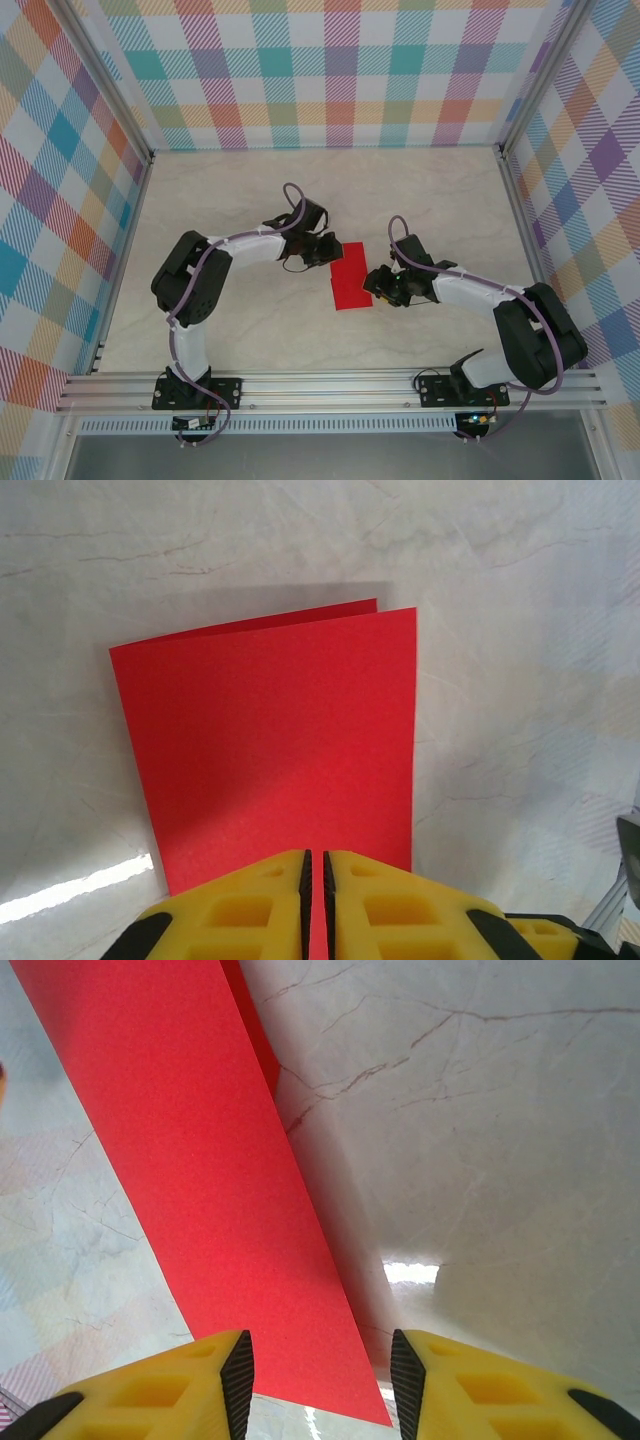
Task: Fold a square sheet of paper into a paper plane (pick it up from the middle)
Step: Rotate the paper at the center of the table, then third fold the triangle at the center of the table.
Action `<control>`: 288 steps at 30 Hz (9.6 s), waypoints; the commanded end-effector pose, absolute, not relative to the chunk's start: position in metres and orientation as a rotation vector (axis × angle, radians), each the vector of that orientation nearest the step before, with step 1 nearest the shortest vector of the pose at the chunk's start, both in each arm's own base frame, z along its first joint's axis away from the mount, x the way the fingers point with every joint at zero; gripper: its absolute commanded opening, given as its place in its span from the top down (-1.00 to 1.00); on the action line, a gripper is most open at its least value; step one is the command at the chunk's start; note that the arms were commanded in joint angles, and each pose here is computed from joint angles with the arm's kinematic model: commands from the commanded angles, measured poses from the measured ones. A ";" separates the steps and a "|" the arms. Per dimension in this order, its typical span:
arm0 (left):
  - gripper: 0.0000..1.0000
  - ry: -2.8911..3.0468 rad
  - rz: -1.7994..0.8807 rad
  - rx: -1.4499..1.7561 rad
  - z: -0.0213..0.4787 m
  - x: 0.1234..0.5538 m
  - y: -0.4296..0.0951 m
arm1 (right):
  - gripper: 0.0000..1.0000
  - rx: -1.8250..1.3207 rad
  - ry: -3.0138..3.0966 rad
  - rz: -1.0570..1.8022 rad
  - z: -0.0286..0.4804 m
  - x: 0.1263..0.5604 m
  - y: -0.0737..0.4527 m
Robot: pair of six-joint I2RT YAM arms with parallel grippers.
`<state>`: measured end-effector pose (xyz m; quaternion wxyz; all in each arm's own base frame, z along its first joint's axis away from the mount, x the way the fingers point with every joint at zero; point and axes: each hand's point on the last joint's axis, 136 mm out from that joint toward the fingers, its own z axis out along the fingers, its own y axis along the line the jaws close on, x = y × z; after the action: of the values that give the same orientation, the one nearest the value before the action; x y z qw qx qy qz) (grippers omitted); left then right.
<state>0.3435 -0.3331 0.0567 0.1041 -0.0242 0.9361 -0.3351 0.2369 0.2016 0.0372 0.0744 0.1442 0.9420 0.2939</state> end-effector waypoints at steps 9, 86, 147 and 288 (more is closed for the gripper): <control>0.76 2.779 -0.999 -0.002 0.044 0.346 -0.346 | 0.08 0.366 2.839 0.917 0.040 0.244 0.211; -0.20 2.294 -0.102 0.923 0.074 0.223 -0.376 | 0.84 0.369 2.875 1.303 0.044 0.278 0.236; 1.00 2.594 -0.869 0.590 0.060 0.259 -0.330 | 0.80 0.113 3.061 0.974 -0.001 0.323 0.240; 1.00 2.743 -0.816 0.426 0.004 0.283 -0.299 | 0.86 0.294 2.842 1.250 0.037 0.237 0.300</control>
<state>0.2885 -0.3077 0.0217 0.1517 0.1489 0.9311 -0.2965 0.2383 0.2957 0.0324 0.0030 0.0920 0.9173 0.3873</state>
